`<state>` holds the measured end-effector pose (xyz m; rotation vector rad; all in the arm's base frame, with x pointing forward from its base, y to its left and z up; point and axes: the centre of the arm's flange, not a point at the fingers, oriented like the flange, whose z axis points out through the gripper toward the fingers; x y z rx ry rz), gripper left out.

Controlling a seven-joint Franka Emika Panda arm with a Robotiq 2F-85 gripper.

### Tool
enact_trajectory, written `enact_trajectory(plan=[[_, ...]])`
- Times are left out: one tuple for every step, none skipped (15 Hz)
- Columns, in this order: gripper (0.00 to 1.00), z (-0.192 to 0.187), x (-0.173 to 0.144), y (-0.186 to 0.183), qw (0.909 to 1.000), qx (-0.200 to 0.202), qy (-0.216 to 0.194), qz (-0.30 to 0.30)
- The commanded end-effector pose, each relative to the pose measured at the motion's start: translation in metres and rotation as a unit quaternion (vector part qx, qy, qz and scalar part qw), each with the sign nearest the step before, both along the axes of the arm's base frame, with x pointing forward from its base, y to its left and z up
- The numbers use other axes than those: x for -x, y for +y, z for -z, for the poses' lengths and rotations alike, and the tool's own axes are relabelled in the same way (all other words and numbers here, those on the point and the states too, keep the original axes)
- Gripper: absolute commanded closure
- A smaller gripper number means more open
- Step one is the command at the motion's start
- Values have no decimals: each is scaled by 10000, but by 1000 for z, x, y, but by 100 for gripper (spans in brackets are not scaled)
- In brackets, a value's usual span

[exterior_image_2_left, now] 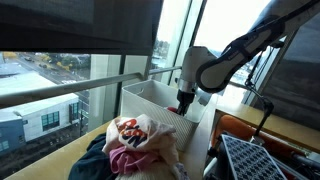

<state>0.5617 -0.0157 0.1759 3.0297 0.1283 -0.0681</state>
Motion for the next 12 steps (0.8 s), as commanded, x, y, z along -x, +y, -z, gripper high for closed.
enact_trajectory(plan=[[99, -55, -21, 6, 9997, 123, -191, -108], [99, -77, -28, 11, 9993, 131, -299, -160], [99, -99, -36, 17, 9988, 143, -423, -218], [99, -122, -42, 24, 9980, 148, -551, -280], [99, -148, -48, 34, 9969, 131, -700, -345], [99, -171, -51, 44, 9954, 110, -855, -419], [99, -196, -53, 55, 9937, 74, -1003, -490], [99, -220, -51, 71, 9918, 16, -1140, -576], [99, -244, -47, 89, 9895, -53, -1276, -682], [99, -261, -41, 105, 9874, -128, -1372, -776], [99, -274, -31, 127, 9850, -203, -1466, -889], [99, -286, -20, 145, 9828, -267, -1524, -1010]])
